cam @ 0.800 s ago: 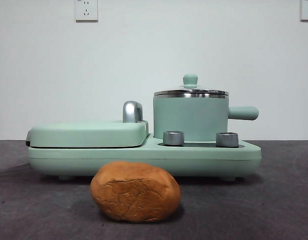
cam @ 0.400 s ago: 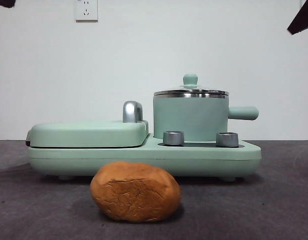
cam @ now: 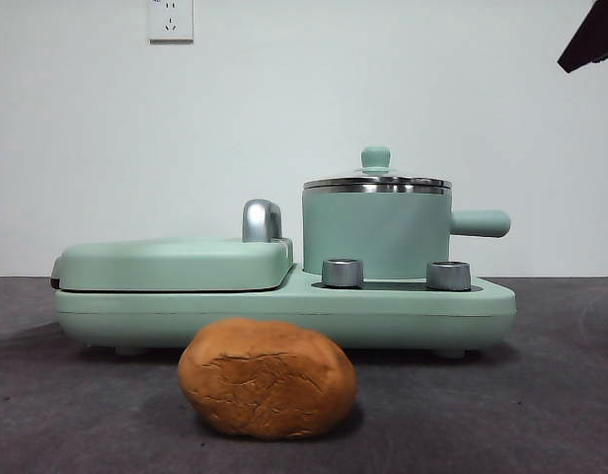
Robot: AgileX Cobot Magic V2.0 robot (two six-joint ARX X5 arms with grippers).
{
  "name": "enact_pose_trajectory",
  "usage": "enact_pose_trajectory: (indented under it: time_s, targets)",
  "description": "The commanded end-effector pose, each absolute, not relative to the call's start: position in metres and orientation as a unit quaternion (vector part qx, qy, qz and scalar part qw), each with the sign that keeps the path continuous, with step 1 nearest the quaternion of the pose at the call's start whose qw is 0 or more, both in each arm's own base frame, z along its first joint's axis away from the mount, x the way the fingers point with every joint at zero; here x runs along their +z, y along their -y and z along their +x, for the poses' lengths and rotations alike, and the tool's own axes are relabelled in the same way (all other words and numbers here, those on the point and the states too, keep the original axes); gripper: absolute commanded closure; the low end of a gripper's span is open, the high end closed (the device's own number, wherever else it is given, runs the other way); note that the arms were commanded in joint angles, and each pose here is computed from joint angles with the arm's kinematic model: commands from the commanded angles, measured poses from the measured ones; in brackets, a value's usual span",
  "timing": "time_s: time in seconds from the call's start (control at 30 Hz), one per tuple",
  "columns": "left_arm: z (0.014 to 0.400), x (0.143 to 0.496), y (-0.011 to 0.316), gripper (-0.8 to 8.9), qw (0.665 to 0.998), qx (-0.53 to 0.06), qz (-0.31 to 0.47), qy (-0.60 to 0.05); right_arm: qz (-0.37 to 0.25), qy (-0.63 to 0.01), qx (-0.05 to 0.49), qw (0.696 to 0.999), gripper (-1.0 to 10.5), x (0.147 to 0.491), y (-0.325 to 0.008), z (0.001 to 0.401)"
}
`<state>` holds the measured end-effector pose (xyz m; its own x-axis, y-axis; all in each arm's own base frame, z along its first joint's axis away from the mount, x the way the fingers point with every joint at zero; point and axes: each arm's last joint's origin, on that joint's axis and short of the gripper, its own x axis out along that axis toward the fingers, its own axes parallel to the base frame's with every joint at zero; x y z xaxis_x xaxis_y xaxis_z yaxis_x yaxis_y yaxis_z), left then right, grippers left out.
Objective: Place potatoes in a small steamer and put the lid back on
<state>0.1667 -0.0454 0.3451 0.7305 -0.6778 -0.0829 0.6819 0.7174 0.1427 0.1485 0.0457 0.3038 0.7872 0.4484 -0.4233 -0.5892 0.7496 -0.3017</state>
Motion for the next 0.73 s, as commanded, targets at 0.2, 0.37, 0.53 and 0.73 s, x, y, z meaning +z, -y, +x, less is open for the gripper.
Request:
enact_pose_trajectory:
  time_s: [0.2,0.37,0.53,0.73]
  targets:
    - [0.209,0.354,0.082,4.98,0.929,-0.361,0.077,-0.016,-0.199,-0.155,0.278,0.927,6.5,0.309,-0.047,0.150]
    - [0.252,0.357,0.118,4.99,0.914,-0.395,0.093,-0.022,-0.199,-0.155,0.278,0.927,6.5,0.309,-0.047,0.150]
    - [0.296,0.355,0.159,5.02,0.902,-0.419,0.096,-0.041,-0.187,-0.158,0.275,0.930,6.5,0.309,-0.047,0.150]
    - [0.345,0.343,0.206,5.01,0.889,-0.443,0.097,-0.054,-0.180,-0.160,0.274,0.931,6.5,0.309,-0.047,0.150]
